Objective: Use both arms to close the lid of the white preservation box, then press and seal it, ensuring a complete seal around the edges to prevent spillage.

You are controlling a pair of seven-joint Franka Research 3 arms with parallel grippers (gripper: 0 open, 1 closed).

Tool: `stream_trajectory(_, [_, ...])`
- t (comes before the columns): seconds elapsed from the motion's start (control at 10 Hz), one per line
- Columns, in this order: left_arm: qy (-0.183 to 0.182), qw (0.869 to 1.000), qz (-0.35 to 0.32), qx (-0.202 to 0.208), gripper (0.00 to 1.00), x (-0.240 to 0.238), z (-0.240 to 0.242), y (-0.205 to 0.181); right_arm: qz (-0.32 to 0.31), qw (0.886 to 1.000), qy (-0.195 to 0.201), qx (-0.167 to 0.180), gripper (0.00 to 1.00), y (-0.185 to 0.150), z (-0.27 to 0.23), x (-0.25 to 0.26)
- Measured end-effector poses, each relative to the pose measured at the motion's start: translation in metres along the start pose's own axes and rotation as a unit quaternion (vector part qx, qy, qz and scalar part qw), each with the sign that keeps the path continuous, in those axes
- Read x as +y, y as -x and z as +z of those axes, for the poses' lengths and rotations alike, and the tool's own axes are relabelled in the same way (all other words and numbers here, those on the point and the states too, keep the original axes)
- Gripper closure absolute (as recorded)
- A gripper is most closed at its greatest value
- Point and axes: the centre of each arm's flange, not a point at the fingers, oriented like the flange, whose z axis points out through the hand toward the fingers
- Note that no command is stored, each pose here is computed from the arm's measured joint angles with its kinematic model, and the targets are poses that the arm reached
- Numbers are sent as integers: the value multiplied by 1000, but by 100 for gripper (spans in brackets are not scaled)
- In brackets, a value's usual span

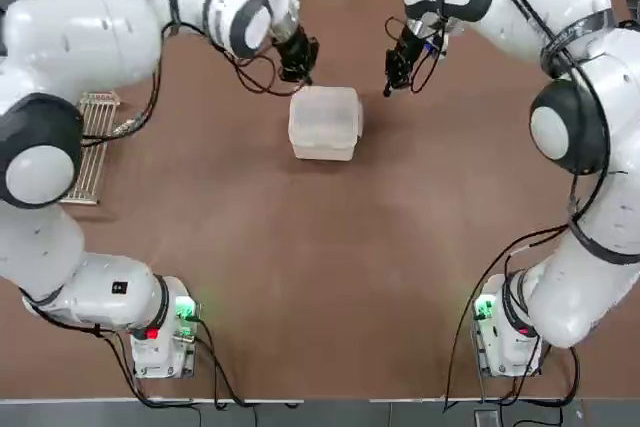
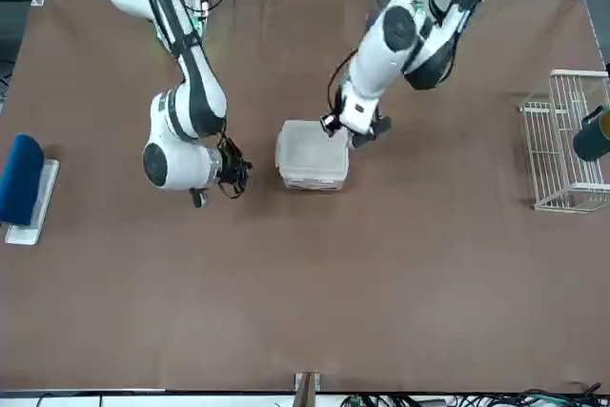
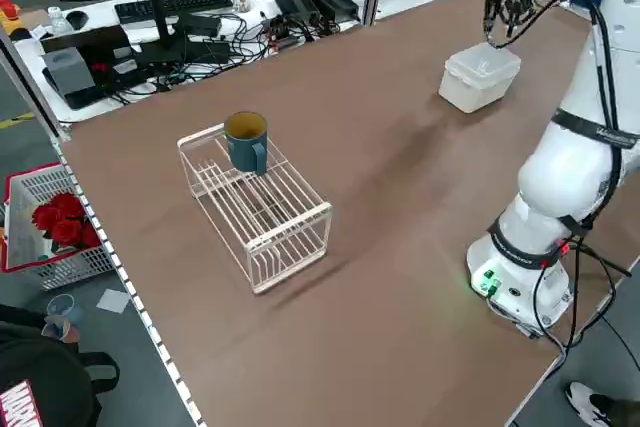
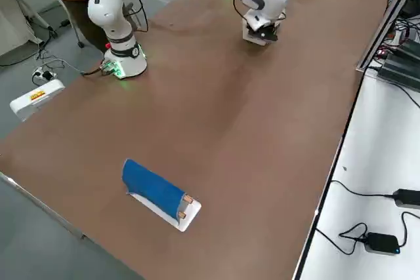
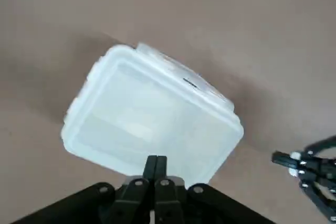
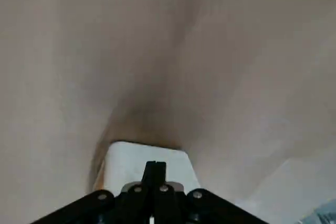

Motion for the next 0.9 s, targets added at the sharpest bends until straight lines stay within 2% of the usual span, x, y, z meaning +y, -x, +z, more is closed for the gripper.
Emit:
stream_trajectory(0.3, [-15, 999, -14, 33, 99, 35, 44, 26, 1, 1000, -9, -27, 99, 24, 41, 12])
stream_trajectory(0.9, [-20, 998, -30, 43, 99, 63, 109, 42, 2, 999, 1, -34, 99, 39, 67, 25])
